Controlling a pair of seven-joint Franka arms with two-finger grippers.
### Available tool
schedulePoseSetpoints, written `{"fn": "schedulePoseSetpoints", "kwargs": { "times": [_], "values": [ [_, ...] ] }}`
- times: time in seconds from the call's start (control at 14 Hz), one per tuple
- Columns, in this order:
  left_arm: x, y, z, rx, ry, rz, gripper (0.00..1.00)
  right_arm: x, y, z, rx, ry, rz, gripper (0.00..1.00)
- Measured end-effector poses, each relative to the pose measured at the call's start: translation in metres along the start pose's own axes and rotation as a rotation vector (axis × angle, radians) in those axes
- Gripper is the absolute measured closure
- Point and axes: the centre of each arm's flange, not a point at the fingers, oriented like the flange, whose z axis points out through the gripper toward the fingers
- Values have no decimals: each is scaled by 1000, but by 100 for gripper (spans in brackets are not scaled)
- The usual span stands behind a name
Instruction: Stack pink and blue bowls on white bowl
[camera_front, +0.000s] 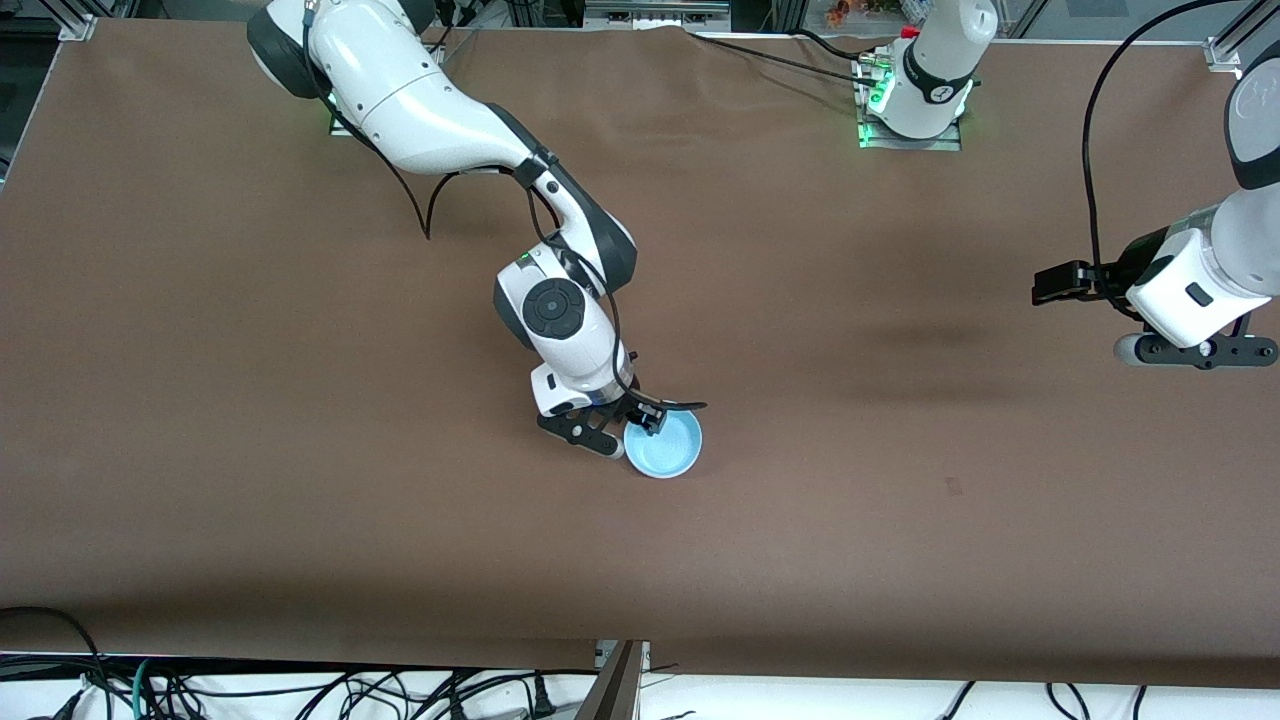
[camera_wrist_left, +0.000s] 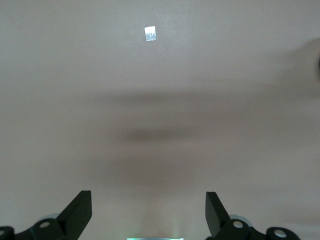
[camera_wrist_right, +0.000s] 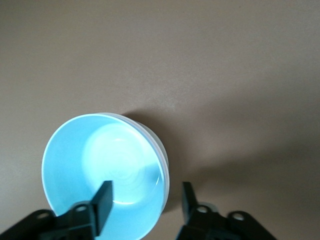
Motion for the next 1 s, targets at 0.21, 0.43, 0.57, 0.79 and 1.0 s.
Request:
{"fn": "schedulePoseSetpoints", "kwargs": {
  "times": [0.21, 0.43, 0.57, 0.79, 1.0],
  "values": [
    [0, 0, 0, 0, 0, 0, 0, 4, 1, -2, -5, 0, -1, 17],
    [0, -2, 0, -1, 0, -3, 0, 19, -1, -21, -22, 3, -50, 2],
    [0, -4, 0, -1, 0, -6, 0, 49, 3, -56, -21, 22, -86, 0],
    [1, -3, 0, -1, 2, -6, 0, 113, 39, -137, -88, 2, -167, 0],
    [4, -3, 0, -2, 8, -5, 0, 151, 90, -233, -187, -85, -295, 0]
  ]
}}
